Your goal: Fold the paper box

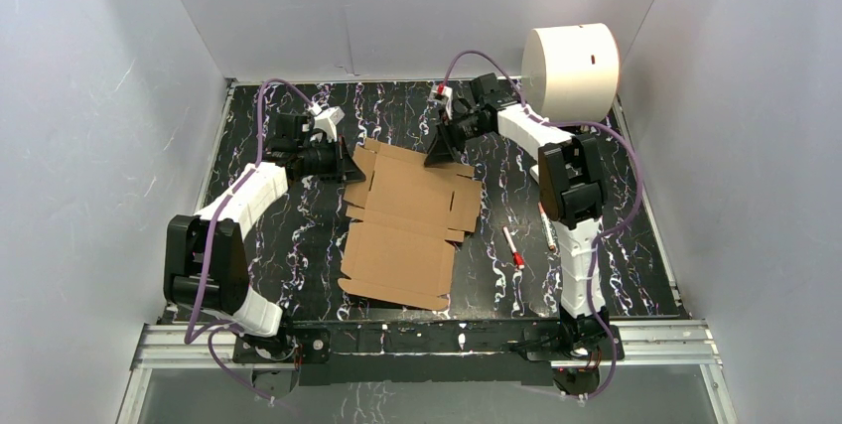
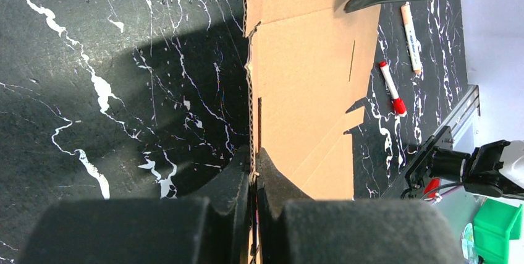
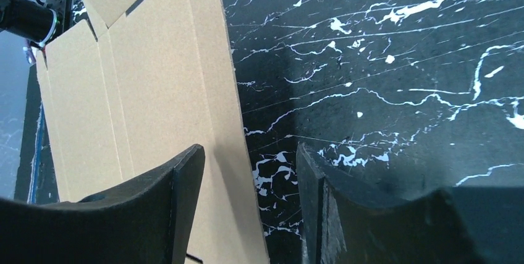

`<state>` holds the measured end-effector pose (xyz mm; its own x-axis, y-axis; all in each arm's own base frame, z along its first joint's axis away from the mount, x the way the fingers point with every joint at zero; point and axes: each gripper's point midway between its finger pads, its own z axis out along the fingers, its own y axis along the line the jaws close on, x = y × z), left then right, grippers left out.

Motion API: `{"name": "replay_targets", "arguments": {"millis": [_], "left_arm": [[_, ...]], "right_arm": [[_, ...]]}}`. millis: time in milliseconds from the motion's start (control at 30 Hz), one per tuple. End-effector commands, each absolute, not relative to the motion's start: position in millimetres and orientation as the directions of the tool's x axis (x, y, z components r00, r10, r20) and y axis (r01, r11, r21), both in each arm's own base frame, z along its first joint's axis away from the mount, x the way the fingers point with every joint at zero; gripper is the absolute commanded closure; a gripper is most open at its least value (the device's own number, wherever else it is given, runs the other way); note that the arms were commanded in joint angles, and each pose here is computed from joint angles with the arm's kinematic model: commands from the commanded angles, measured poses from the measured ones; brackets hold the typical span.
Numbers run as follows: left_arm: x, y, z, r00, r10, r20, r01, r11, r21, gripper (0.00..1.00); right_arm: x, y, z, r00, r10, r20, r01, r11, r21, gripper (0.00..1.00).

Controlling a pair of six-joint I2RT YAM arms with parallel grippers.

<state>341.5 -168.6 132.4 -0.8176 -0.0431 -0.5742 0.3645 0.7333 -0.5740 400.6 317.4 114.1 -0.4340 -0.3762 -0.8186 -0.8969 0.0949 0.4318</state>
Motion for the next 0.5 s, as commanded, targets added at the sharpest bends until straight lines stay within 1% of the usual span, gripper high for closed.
{"name": "replay_targets", "arguments": {"millis": [0,167,233,300,400,467], "left_arm": [[336.0,-174.0,137.5,-0.81,-0.025,-0.586,0.402,0.704,-0.586,1.0],[337.2,-173.8,136.8,-0.813,-0.032,-0.581,0.393,0.707,-0.588,1.0],[337.6,-173.2,134.8,-0.818,-0.038,-0.574,0.38,0.712,-0.59,1.0],[337.5,-173.3,132.3,-0.829,-0.051,-0.557,0.36,0.714,-0.6,1.0],[337.6,-173.5,125.6,-0.853,-0.076,-0.516,0.312,0.718,-0.623,1.0],[337.7,-172.6,120.9,-0.87,-0.098,-0.483,0.274,0.719,-0.639,1.0]], "right_arm": [[397.0,324.1,121.4,-0.41,-0.371,-0.833,-0.902,0.031,0.431,0.38],[392.6,323.6,123.4,-0.401,-0.38,-0.834,-0.905,0.02,0.426,0.52],[391.6,322.8,124.0,-0.397,-0.387,-0.832,-0.906,0.022,0.422,0.63],[390.5,323.1,125.1,-0.386,-0.395,-0.834,-0.911,0.025,0.411,0.72],[388.1,322.7,125.8,-0.368,-0.411,-0.834,-0.921,0.035,0.389,0.78],[385.4,321.8,125.2,-0.358,-0.425,-0.831,-0.926,0.045,0.376,0.86]]}}
